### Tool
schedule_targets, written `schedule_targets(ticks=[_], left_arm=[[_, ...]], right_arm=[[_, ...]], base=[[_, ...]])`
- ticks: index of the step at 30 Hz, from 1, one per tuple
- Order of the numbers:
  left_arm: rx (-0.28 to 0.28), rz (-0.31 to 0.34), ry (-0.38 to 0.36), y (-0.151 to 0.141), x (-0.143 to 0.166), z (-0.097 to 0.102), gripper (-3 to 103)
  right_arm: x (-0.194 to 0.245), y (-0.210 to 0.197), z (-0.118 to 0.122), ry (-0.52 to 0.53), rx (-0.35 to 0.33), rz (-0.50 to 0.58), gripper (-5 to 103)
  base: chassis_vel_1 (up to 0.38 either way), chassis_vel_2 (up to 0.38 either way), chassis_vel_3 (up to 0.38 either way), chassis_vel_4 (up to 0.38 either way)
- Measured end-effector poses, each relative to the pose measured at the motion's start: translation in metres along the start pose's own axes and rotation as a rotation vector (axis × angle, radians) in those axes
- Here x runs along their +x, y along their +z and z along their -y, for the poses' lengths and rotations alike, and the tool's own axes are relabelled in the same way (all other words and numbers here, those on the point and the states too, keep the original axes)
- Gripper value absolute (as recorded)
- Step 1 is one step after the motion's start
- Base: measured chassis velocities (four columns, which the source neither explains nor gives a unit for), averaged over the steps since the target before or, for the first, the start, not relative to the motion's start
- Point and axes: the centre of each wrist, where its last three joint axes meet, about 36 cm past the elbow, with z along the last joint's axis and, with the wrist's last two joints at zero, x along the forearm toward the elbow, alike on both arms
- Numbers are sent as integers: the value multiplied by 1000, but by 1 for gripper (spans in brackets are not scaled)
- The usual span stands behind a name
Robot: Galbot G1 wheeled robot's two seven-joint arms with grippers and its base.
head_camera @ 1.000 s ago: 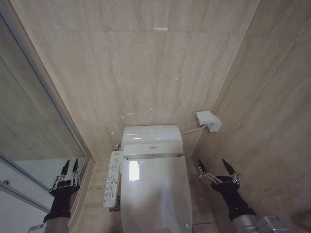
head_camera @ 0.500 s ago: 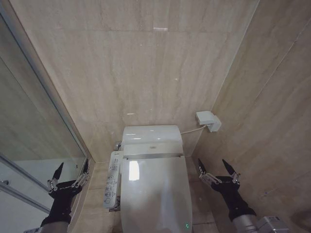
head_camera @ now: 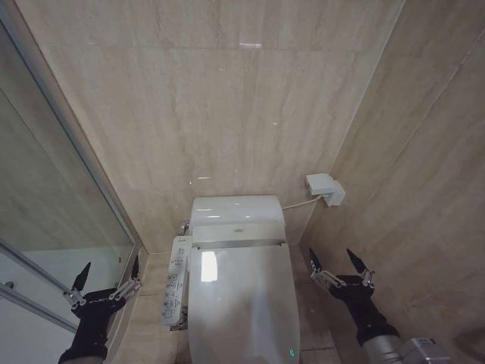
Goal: Open the toilet lid, clean the toilet bowl with a toilet brush, close the toilet lid, and flush.
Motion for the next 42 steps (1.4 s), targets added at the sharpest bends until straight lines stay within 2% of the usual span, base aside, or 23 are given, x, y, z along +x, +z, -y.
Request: schedule_targets(ticks=[18, 29, 42], left_arm=[[4, -23, 10, 1, 5, 2, 100], [19, -13, 6, -4, 6, 1, 100], [10, -15, -4, -4, 7, 1, 100]], right_arm=[[0, 0, 0, 0, 0, 0, 100], [0, 0, 0, 0, 0, 0, 100], [0, 0, 0, 0, 0, 0, 100]], base=[[0, 0, 0, 0], [0, 0, 0, 0], [0, 0, 0, 0]])
